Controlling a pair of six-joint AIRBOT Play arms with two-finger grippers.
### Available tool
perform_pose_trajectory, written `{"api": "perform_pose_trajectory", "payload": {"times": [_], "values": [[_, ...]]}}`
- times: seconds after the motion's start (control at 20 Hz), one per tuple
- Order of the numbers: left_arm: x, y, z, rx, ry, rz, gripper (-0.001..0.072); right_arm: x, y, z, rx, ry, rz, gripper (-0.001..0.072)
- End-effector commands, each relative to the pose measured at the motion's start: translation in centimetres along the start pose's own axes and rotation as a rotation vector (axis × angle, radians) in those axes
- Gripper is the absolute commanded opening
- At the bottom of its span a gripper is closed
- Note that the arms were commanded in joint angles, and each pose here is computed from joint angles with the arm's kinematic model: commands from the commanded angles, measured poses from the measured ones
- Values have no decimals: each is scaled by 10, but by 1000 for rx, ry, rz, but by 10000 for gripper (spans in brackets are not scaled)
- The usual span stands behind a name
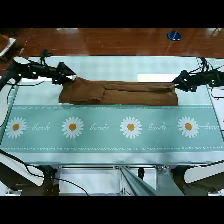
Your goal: Fold the shirts.
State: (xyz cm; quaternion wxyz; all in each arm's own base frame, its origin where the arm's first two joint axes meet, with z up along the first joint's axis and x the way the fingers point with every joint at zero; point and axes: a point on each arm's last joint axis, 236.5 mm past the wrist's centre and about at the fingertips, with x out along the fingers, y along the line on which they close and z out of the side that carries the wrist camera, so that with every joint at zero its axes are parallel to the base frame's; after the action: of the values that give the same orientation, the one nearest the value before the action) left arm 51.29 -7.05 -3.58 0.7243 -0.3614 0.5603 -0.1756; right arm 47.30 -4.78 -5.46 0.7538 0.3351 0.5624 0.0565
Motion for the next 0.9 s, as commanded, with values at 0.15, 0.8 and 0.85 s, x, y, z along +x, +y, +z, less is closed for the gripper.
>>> {"api": "perform_pose_trajectory", "payload": {"times": [0.15,0.8,0.85], "values": [[-115,51,-17,33,-20,276,508,-53,-83,-24,76,79,-239,413],[-12,-60,-125,208,-167,-35,507,43,5,-53,106,121,73,282],[-7,-63,-129,215,-156,-36,494,40,12,-58,96,146,100,42]]}}
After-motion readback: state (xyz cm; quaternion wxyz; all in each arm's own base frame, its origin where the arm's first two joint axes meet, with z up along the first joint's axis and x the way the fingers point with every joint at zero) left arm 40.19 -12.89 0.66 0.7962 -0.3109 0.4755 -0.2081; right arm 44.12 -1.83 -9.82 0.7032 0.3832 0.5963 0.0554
